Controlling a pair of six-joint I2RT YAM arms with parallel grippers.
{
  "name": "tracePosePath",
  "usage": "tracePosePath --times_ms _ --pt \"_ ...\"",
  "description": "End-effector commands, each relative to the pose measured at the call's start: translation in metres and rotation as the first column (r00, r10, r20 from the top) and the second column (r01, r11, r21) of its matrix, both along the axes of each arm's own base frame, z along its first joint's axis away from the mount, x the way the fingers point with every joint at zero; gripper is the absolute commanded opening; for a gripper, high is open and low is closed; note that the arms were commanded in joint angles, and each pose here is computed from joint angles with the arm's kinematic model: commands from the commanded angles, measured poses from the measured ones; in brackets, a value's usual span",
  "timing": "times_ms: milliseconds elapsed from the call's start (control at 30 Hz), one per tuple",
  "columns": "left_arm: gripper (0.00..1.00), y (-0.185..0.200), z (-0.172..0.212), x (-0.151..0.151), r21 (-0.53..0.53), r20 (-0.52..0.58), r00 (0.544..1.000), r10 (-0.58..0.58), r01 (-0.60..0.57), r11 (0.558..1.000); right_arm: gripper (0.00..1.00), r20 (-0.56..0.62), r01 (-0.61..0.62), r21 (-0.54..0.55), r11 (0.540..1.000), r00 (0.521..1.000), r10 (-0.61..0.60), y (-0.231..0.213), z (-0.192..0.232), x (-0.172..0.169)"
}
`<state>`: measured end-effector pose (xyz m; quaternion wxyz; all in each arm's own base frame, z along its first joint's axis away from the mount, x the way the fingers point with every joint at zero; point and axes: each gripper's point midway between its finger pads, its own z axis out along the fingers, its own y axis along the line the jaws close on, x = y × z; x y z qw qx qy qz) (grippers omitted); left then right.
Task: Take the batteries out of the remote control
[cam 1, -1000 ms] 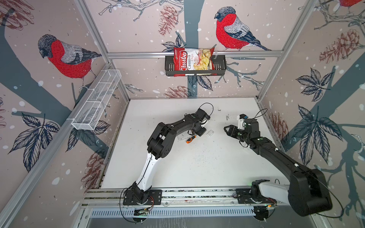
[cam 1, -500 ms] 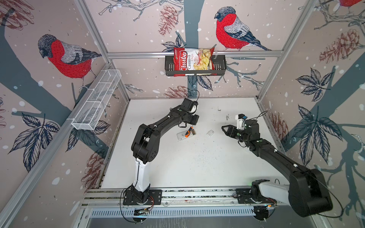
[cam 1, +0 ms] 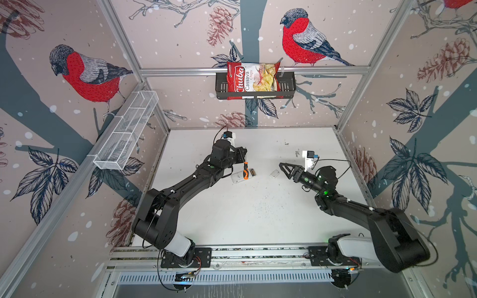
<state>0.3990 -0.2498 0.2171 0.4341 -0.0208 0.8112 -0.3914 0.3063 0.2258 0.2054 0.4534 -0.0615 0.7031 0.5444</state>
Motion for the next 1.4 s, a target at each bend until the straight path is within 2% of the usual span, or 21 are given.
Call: tracePosePath --times_ms 0,333,600,900,1033,1367 --pt "0.0 0.015 0.034 0.009 -0.217 0.05 0.988 0.146 -0.132 0.967 0.81 0.128 -0.004 0.142 0.99 0.992 -0.015 0.009 0.036 -0.004" --pt "0.0 0.053 0.013 -0.005 -0.394 -0.076 0.943 0.324 -0.327 0.859 0.83 0.137 -0.062 0.226 0.972 0.99 0.031 0.046 0.014 0.004" --pt "0.0 0.067 0.016 -0.01 -0.514 -0.135 0.918 0.373 -0.386 0.766 0.84 0.151 -0.094 0.174 0.98 0.986 0.068 0.086 -0.003 0.015" --pt "0.0 0.059 0.032 -0.01 -0.574 -0.125 0.932 0.339 -0.347 0.742 0.85 0.209 -0.11 0.104 0.988 0.974 0.086 0.131 0.002 0.013" --pt "0.0 0.055 0.035 -0.009 -0.622 -0.128 0.941 0.313 -0.322 0.714 0.85 0.226 -0.111 0.077 0.991 0.97 0.091 0.147 0.002 0.009" --pt "0.0 0.043 0.044 -0.014 -0.645 -0.114 0.949 0.295 -0.296 0.704 0.79 0.242 -0.135 0.09 0.987 0.964 0.11 0.167 0.012 0.007"
